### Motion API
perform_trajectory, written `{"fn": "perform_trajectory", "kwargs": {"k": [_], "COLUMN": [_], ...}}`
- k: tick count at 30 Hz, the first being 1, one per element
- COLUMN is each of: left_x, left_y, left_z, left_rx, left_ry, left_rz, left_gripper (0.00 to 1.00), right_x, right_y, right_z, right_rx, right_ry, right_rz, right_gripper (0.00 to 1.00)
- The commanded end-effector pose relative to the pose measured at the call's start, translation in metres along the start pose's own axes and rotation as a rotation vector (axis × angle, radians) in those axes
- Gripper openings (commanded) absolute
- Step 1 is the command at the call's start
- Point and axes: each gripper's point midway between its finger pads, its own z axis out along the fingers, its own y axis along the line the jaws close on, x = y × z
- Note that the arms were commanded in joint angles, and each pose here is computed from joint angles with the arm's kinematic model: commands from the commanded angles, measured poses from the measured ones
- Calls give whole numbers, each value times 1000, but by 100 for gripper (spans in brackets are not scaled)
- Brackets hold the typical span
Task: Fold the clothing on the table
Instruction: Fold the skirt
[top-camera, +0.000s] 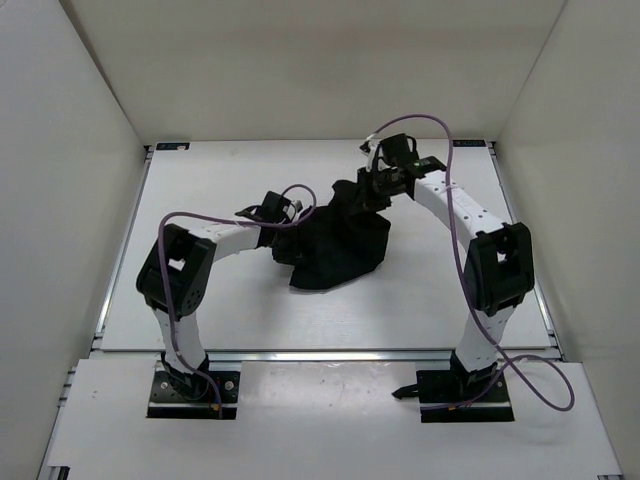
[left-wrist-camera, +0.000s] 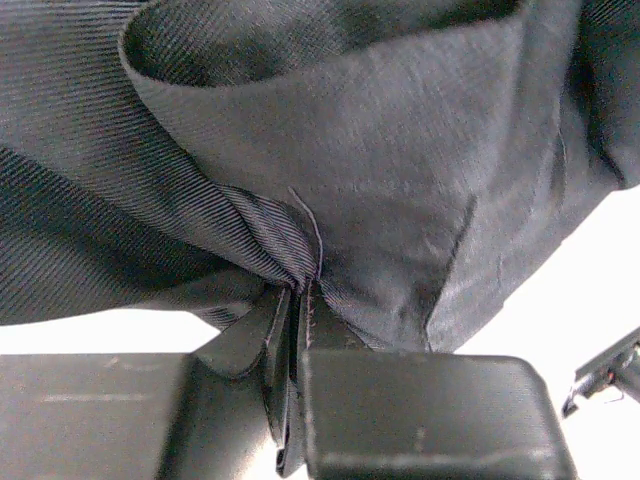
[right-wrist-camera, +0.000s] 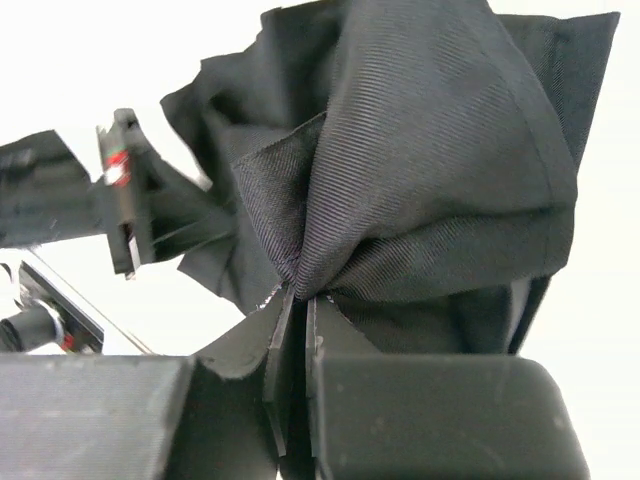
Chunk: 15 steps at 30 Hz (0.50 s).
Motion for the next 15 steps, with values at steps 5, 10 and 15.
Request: {"fn": "perform_trajectory", "kwargs": {"k": [5,10,15], "left_x": [10,19,22], "left_y": [9,2,1], "left_z": [-36,-25,-18], "left_rx": [39,61,102], "left_ry": [-43,-29,-27], "left_rz": [-50,-29,-64], "left_gripper": [4,4,4], "right_x": [-45,-31,-6], "right_y": [37,76,118], "right_z": [-43,-17,13], "right_rx": [-153,-253,-302], "right_ry": [-203,-140,-52], "right_rz": [47,47,21], "right_gripper": [1,0,0]}}
